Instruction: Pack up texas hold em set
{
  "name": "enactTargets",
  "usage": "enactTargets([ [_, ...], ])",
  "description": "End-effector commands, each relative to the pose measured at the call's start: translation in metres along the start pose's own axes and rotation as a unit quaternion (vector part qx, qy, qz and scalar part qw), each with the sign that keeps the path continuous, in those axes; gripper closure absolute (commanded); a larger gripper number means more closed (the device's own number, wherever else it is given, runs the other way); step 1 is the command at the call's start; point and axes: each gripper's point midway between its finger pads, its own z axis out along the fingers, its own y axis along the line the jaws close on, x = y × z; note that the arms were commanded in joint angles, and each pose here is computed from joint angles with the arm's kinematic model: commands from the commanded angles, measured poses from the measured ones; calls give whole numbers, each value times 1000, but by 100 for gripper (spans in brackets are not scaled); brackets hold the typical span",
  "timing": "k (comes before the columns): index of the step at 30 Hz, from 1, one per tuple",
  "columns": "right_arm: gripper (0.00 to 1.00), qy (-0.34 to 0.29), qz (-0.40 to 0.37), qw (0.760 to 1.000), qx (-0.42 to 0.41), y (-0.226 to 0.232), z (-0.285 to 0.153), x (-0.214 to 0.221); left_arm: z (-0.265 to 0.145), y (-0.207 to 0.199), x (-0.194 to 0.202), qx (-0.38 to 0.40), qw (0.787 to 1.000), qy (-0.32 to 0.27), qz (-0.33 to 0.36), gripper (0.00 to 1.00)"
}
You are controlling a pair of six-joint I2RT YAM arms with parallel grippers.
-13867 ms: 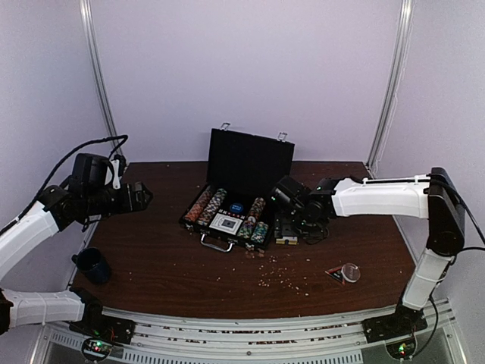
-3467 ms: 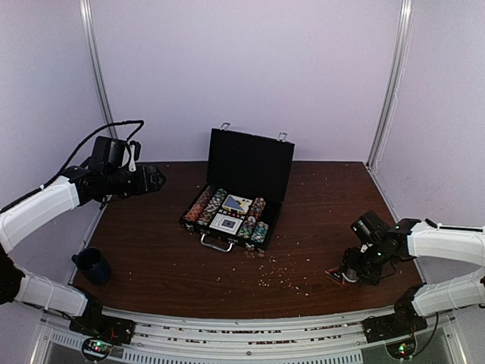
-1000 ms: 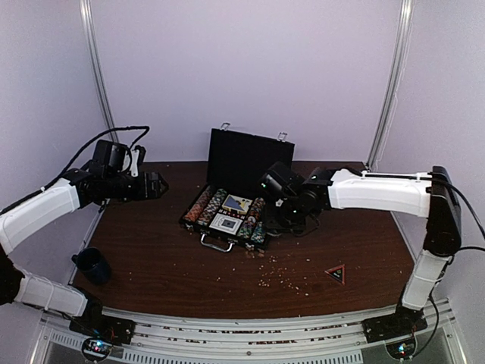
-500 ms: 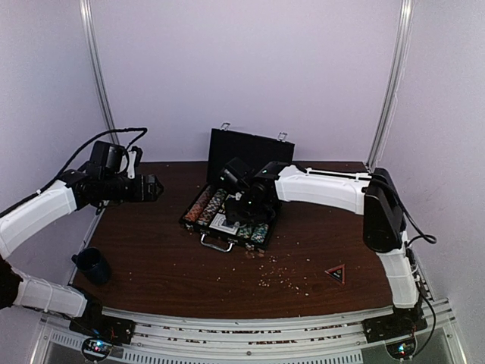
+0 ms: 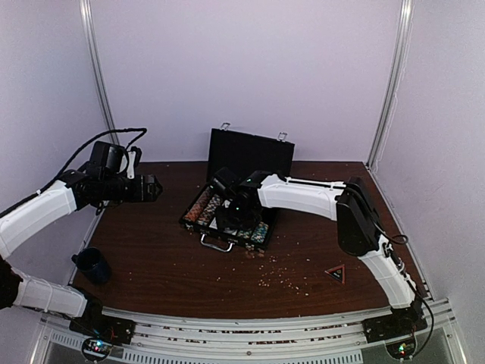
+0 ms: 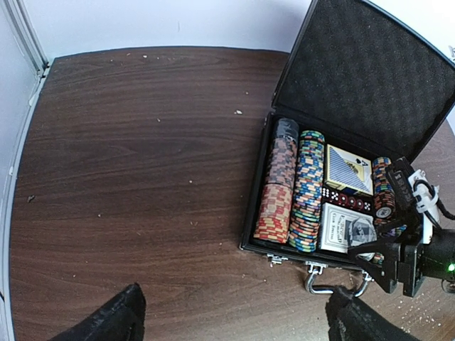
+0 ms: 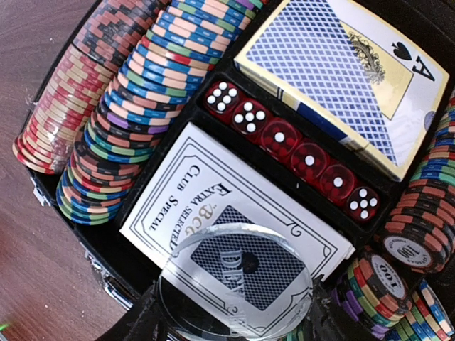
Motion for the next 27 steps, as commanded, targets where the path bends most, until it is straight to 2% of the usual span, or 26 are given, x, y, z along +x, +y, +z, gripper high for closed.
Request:
enactTargets([
  [1,41,-5,4,1000,-1,0,-3,-6,1,-2,-4,6,1000,-7,0,9],
  [27,37,-19,25,999,-30,10,8,-16,-2,-3,-3,11,1000,-10,-3,9],
])
